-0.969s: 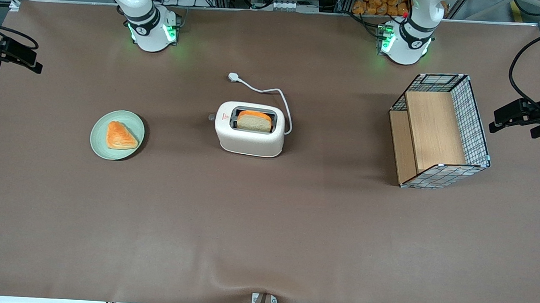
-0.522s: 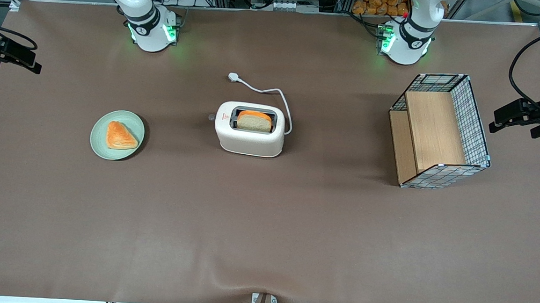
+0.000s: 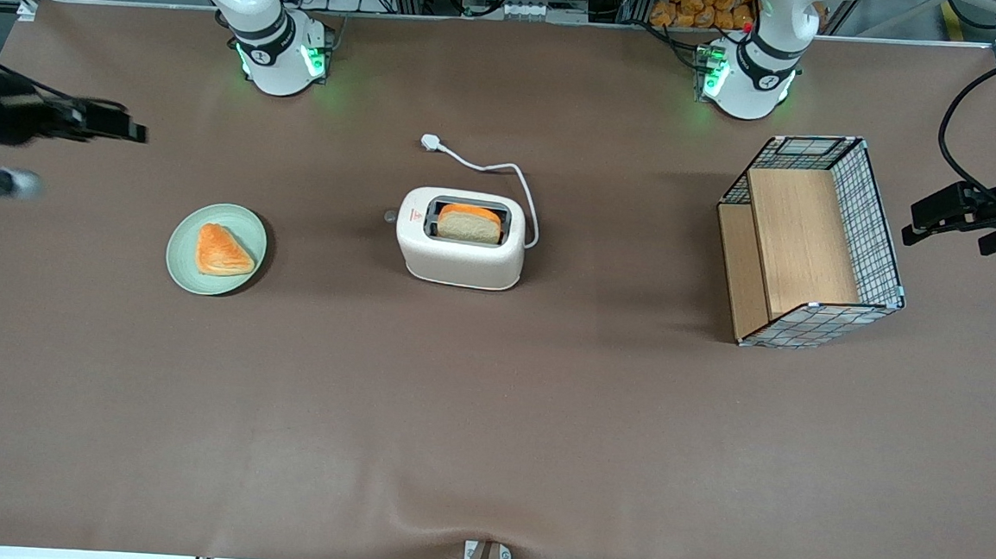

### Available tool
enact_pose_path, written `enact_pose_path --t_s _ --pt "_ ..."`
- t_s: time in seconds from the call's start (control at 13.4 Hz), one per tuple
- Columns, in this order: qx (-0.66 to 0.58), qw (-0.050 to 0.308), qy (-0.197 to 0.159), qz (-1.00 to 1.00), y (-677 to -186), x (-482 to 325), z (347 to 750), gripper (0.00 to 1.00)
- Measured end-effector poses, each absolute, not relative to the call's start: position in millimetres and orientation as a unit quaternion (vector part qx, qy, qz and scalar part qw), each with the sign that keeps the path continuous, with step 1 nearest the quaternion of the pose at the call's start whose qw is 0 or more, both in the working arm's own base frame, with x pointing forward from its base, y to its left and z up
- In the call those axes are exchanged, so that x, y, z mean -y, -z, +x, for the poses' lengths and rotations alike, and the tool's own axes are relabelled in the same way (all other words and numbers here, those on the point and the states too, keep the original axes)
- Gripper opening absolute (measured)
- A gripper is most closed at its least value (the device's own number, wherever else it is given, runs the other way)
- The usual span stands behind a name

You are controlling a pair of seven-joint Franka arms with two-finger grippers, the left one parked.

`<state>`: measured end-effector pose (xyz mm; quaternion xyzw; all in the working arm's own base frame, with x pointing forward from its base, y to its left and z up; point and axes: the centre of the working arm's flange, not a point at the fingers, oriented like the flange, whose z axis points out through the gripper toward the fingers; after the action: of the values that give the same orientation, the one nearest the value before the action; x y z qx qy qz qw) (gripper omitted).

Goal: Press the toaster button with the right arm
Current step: 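Swing the right gripper over the plate toward the toaster's side lever, then lower the right gripper onto the toaster's grey lever and push it down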

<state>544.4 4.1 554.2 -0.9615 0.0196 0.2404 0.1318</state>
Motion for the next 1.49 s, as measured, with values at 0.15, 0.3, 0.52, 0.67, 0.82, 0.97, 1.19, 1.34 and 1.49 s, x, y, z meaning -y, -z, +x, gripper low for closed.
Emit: enact_pose_path --t_s 0.15,0.3,0.52,0.67,0.82,0.97,1.19,1.34,1.49 --pt "-0.014 0.162 -0.288 -0.944 -506.7 -25.2 547.3 1.00" --pt "-0.015 0.185 -0.323 -0.928 -459.8 -51.8 542.2 1.00" --pt "-0.006 0.196 -0.327 -0.924 -413.2 -98.5 533.1 1.00" --pt "0.021 0.185 -0.315 -0.931 -400.9 -143.7 527.2 1.00" --pt "0.044 0.171 -0.300 -0.938 -391.7 -188.6 520.2 1.00" --pt "0.048 0.172 -0.290 -0.940 -382.8 -209.7 517.7 0.91" --pt "0.031 0.189 -0.291 -0.937 -362.7 -213.6 522.3 0.55" --pt "0.025 0.192 -0.290 -0.937 -348.2 -218.3 525.7 0.36" --pt "0.029 0.189 -0.285 -0.939 -340.7 -227.9 525.5 0.11"
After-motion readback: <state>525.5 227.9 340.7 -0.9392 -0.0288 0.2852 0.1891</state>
